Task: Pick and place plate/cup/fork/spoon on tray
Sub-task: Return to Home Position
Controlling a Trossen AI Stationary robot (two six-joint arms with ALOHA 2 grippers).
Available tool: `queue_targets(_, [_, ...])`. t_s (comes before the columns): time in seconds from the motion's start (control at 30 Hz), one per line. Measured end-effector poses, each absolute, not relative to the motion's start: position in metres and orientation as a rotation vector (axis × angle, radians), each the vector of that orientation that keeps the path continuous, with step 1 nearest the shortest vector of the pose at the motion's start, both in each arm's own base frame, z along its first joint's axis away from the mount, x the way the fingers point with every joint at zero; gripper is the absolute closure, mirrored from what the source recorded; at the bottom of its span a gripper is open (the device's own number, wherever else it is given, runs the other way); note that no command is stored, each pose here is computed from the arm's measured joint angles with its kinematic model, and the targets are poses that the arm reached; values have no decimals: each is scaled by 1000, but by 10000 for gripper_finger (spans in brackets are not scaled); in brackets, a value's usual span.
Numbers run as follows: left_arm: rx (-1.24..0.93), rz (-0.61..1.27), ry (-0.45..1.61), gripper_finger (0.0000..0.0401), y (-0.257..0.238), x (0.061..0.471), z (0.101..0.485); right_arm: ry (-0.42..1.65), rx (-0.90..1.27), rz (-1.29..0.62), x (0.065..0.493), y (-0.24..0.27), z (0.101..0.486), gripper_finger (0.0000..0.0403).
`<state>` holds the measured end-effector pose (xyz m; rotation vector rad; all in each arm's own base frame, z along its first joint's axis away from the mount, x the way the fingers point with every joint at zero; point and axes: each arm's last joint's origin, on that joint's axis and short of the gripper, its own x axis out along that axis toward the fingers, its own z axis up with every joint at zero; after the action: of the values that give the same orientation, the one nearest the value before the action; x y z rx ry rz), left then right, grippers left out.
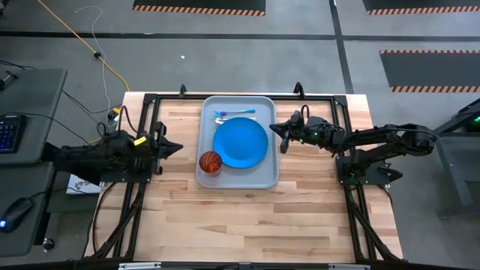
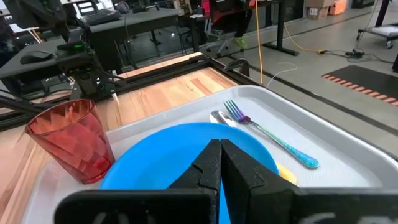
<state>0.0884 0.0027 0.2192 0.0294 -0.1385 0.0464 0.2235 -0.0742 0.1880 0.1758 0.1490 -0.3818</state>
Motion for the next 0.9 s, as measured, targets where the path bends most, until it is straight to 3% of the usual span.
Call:
queue_targets(0.37, [-24,9,-160,401,1,96,181,177,183,-381,223,-74,185,402])
queue_targets(0.9, [15,7,-150,401,-2,97,181,176,182,-380,223,-74,186,402])
